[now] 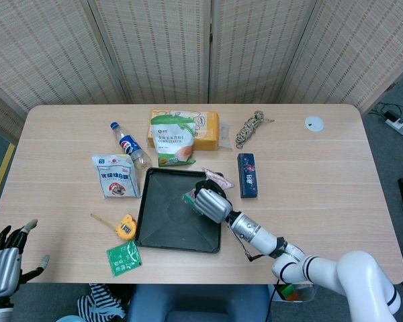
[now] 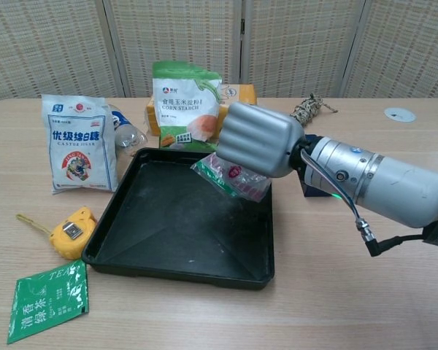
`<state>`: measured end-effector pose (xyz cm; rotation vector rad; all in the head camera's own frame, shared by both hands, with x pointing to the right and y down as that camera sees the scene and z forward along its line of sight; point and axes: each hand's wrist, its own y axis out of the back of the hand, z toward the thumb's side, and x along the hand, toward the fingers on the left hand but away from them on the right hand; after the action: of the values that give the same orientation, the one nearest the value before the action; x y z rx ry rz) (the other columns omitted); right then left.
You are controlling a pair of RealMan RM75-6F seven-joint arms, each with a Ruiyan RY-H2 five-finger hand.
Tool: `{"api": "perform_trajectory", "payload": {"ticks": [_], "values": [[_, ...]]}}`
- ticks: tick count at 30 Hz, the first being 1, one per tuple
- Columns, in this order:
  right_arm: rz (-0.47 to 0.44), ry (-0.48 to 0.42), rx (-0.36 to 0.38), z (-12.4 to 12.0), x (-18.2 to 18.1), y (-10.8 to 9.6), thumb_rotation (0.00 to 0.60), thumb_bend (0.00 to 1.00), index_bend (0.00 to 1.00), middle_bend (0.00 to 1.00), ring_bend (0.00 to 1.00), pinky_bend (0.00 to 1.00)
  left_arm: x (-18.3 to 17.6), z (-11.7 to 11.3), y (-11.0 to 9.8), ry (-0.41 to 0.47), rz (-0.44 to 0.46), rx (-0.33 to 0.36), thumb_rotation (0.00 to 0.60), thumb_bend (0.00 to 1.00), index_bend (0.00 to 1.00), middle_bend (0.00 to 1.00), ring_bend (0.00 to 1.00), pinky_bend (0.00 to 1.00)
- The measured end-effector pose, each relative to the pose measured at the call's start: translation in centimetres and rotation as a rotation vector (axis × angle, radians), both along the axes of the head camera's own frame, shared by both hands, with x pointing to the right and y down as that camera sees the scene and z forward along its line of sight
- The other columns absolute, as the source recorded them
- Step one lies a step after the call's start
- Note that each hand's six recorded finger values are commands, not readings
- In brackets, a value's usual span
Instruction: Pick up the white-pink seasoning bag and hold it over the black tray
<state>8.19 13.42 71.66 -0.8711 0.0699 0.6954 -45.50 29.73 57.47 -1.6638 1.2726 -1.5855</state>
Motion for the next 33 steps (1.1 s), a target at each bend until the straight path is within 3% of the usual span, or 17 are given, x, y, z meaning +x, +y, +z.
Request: {"api": "perform_trajectory", "payload": {"ticks": [19,25,33], "values": [[-0.029,0.091,0.071,0.6,0.4,0.0,0.600,0.37,0.66,0.56,1.00,0.89,0.1,0.1,0.0,0.003,0.001,-0.002,0.600,0.35,0.13,0.22,0.19,0.07],[-0.071,0.112,0.090,0.7,-0.7,1.0,0.600,0.37,0.66,0.56,1.00,0.89,0.2,0.2,0.0,0.005,0.005,-0.004,0.600,0.35,0.13,0.22,0.19,0.07],[-0.038,0.116,0.100,0.9,-0.6,0.8,0.600,0.37,0.66,0.56,1.00,0.89,-0.2,0.2,0.2,0.000,-0.003,-0.008,0.600,0.35,0.13,0.22,0.19,0.07]]}}
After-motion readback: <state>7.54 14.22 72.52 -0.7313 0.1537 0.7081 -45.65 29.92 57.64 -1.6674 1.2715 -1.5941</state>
